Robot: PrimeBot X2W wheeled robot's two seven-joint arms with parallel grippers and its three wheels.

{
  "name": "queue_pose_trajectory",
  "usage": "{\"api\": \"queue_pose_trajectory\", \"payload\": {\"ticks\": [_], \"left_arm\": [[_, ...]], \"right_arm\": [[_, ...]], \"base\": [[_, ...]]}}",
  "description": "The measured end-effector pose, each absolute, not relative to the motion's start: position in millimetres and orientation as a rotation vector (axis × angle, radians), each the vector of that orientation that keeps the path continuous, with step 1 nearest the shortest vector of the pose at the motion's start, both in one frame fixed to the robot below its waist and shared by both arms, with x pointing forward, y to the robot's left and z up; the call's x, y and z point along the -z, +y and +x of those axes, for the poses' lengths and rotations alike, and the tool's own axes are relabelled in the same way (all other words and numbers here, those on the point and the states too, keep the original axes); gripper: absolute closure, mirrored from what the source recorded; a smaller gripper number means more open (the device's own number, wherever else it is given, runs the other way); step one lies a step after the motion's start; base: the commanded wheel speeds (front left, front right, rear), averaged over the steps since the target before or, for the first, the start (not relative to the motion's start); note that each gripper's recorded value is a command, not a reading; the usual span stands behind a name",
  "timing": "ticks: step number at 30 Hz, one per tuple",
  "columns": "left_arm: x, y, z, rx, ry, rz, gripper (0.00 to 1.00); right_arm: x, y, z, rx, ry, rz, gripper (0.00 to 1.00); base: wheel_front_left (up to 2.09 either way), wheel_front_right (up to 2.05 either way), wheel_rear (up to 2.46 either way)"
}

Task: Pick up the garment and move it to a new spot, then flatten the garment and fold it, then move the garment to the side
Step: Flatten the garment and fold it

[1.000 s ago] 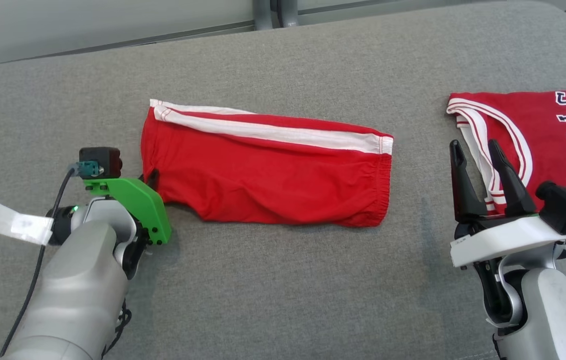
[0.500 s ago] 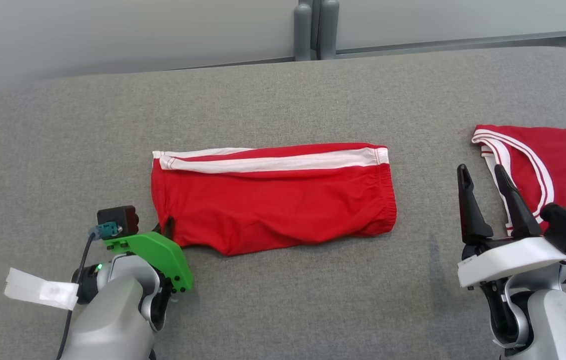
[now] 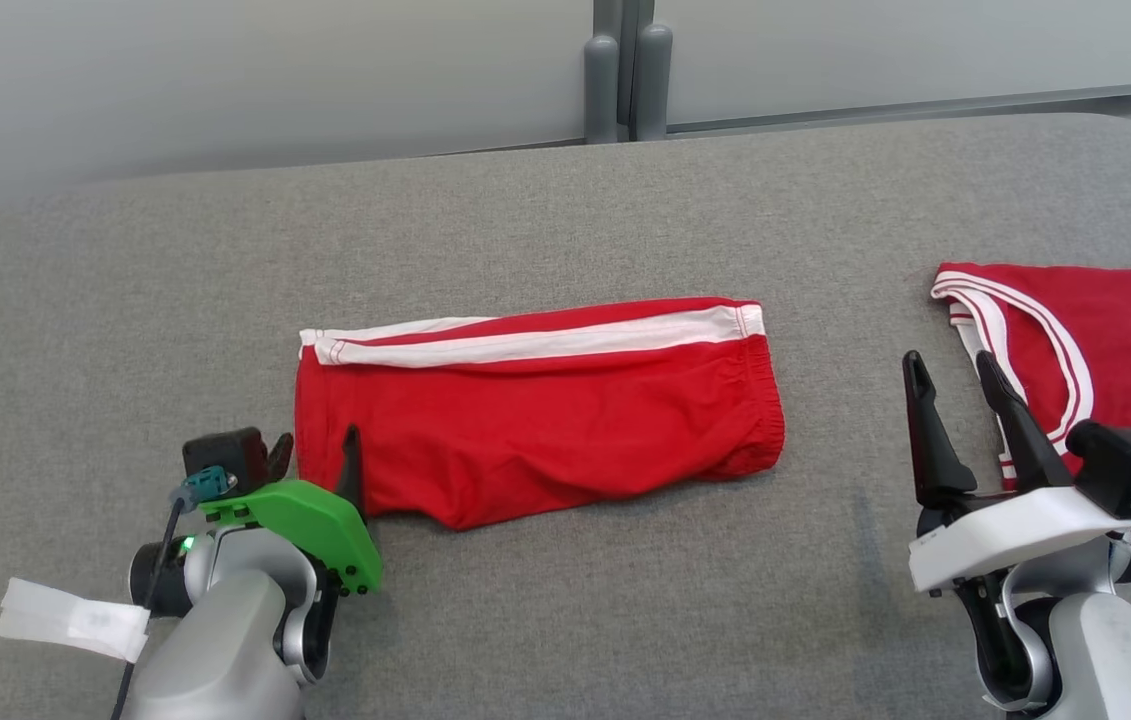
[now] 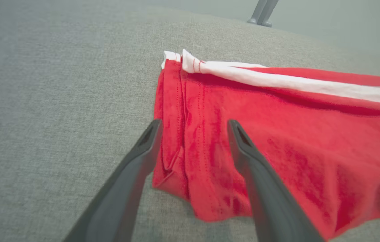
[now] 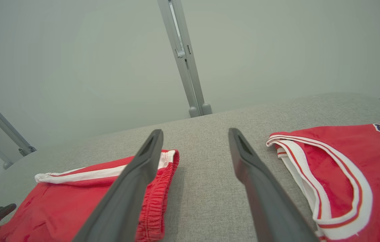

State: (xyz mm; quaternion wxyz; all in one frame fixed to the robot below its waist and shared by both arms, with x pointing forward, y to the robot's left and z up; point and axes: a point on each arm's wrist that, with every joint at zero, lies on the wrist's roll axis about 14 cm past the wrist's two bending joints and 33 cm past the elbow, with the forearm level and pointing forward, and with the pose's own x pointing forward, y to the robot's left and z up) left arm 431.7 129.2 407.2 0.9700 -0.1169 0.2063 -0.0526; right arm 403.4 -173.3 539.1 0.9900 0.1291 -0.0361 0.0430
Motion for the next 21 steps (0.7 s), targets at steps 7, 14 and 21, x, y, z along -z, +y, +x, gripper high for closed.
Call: {"api": "queue_pose_trajectory", "payload": {"ticks": [7,14,21], "left_arm": [[-449,133,435,0.113,0.244,-0.197,0.0],[-487,147,421,0.081,0.096,-0.186,0.0],[-501,164,396,0.025,0.023,-0.182,0.0]], "right_arm": [[-539,-176,397,-0.078,-0.057,0.248,0.0],[-536,-171,396,-0.093,-0.029,0.242,0.0],[-533,-164,399,-0.113,0.003,0.223,0.0]], "base": [[0.0,0.0,0.0],[0.0,0.0,0.0],[0.0,0.0,0.0]]}}
